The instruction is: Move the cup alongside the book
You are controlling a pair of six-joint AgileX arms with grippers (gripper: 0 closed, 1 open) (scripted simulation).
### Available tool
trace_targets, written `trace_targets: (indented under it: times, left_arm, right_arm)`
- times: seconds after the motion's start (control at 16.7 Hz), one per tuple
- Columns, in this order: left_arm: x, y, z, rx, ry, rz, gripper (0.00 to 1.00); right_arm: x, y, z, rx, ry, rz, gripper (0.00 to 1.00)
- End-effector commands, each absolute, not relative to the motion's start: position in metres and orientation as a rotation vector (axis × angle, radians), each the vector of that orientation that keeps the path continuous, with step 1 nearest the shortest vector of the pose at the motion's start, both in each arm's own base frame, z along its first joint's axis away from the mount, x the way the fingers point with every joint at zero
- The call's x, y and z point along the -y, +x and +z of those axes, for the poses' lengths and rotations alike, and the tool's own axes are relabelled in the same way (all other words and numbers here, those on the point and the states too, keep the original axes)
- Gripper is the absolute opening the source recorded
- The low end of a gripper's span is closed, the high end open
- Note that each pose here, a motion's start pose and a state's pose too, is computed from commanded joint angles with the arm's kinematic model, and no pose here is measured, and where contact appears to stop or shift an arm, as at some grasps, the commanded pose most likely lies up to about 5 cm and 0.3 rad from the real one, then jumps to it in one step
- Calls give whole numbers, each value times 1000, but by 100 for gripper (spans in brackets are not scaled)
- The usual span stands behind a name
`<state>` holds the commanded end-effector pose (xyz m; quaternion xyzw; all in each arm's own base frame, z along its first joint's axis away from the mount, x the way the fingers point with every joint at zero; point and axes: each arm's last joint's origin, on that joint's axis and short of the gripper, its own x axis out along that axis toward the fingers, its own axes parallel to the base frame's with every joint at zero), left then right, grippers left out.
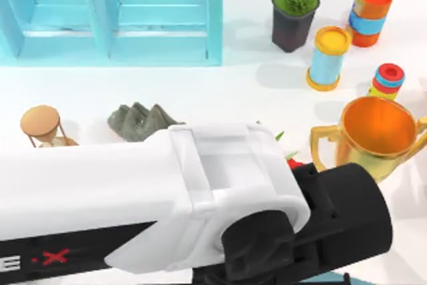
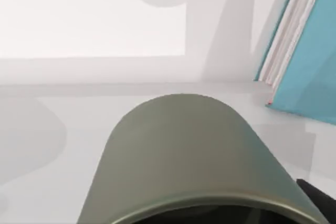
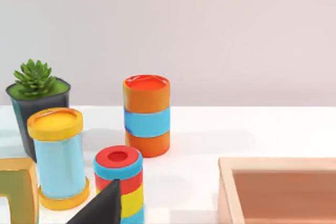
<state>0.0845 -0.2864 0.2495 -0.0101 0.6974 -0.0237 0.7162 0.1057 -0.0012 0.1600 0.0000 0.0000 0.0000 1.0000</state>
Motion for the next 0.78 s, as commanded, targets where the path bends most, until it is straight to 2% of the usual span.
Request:
trace_targets:
  times: [0.48,0.72,0.78]
  left_arm:
    - [280,85,191,-1540,-33,-60,0]
    - [280,84,187,-1542,-26,-57,0]
    - [280,84,187,-1542,-26,-57,8]
  right_arm:
    - [1,106,160,0,0,0,100]
    - [1,106,160,0,0,0,100]
    - [1,106,160,0,0,0,100]
